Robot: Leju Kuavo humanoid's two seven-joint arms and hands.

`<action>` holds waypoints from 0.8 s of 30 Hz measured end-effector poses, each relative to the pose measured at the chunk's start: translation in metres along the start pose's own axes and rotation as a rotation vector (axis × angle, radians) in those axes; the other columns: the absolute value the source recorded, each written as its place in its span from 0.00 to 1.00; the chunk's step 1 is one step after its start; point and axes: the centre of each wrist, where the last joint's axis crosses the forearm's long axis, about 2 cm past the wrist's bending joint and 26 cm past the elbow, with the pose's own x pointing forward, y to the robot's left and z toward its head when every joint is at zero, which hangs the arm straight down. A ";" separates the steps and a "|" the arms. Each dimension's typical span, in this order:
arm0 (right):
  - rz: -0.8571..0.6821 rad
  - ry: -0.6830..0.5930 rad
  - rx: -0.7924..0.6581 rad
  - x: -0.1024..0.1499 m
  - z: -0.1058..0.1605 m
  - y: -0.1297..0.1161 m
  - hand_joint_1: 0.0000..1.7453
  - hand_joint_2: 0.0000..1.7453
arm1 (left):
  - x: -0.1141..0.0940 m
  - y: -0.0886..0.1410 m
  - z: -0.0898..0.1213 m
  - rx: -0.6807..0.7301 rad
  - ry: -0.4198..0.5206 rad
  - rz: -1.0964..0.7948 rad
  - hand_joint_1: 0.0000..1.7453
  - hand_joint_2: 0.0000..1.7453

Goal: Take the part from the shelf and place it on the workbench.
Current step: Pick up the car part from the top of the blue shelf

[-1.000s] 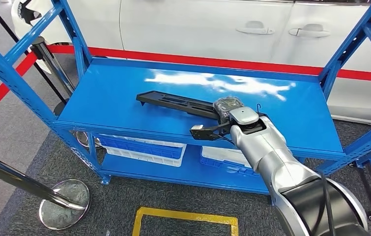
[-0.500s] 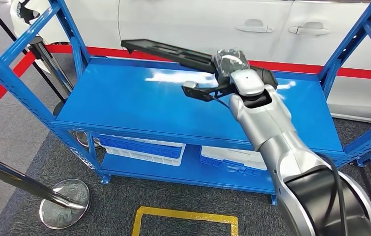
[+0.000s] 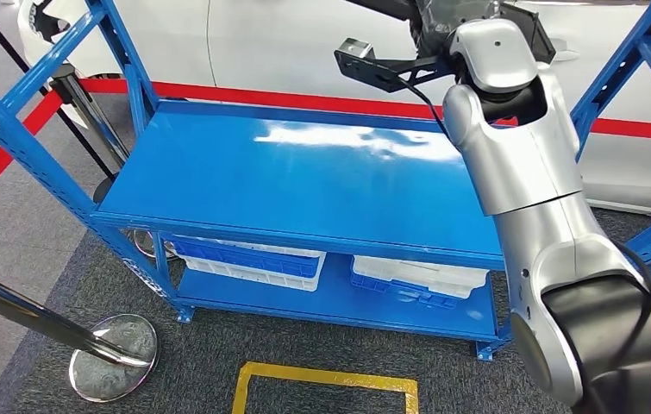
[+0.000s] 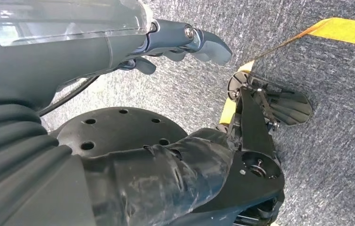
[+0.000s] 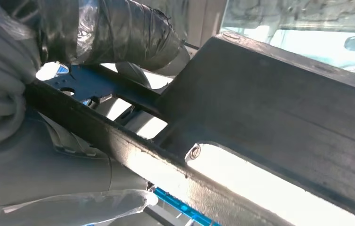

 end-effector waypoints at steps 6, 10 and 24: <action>0.021 0.010 -0.046 -0.008 0.000 -0.016 1.00 1.00 | 0.000 0.002 0.000 0.002 -0.002 -0.007 0.00 1.00; 0.028 0.014 -0.062 -0.010 0.001 -0.019 1.00 1.00 | 0.000 0.002 0.000 0.003 0.000 -0.010 0.00 1.00; 0.043 0.030 -0.104 -0.018 0.006 -0.032 1.00 1.00 | 0.004 0.010 -0.002 -0.035 0.010 -0.042 0.00 1.00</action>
